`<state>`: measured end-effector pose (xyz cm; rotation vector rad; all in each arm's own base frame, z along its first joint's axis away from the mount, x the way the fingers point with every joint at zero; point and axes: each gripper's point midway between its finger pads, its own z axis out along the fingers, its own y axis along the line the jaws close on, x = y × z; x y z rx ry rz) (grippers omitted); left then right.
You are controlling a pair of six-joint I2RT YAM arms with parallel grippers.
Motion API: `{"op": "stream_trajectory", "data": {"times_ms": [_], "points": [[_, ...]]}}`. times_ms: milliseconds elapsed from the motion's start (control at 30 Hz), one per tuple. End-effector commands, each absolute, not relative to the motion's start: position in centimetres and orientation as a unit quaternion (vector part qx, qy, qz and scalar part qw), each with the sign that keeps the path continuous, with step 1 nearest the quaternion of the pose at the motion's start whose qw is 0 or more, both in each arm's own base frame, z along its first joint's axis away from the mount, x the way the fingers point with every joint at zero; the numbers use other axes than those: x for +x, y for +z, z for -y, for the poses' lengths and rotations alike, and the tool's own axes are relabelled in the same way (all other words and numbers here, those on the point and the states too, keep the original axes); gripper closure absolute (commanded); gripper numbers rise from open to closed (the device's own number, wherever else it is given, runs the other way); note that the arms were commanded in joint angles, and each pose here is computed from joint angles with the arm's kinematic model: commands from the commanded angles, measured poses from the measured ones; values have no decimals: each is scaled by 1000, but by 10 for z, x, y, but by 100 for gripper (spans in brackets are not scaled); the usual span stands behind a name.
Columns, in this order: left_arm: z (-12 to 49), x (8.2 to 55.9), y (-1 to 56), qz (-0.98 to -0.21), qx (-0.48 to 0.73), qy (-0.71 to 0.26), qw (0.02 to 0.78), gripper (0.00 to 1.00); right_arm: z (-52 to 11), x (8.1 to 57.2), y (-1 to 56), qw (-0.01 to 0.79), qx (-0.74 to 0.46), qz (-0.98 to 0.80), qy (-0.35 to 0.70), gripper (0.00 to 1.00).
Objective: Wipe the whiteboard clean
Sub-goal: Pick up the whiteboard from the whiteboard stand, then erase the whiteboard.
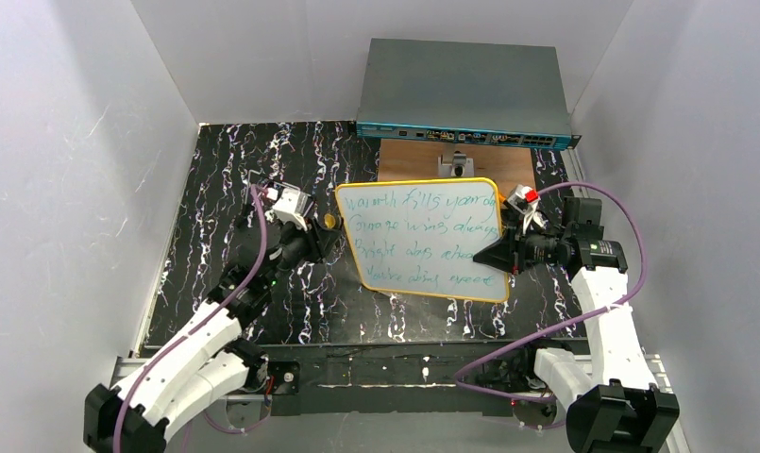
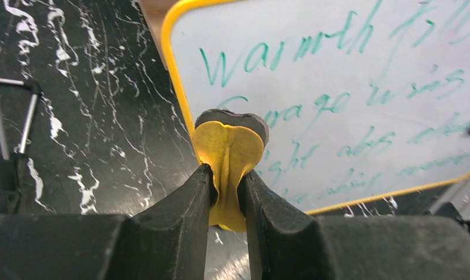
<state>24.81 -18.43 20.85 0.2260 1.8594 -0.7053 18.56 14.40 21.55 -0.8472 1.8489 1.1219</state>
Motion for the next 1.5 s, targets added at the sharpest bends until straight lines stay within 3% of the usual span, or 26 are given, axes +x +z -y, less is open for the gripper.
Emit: {"op": "stream_trajectory", "data": {"times_ms": [0, 200, 767, 1067, 1467], "points": [[181, 285, 232, -739, 74, -266, 614, 100, -146, 187, 227, 416, -347, -703, 460, 99], [182, 315, 225, -730, 40, -247, 636, 100, -146, 186, 229, 414, -340, -703, 467, 99], [220, 333, 233, -736, 65, -292, 608, 100, -149, 182, 232, 410, -340, -693, 487, 99], [215, 354, 225, -773, 39, -213, 597, 100, -149, 183, 229, 405, -338, -695, 488, 99], [213, 312, 173, -813, 77, -221, 533, 100, -149, 184, 228, 403, -337, -696, 489, 99]]}}
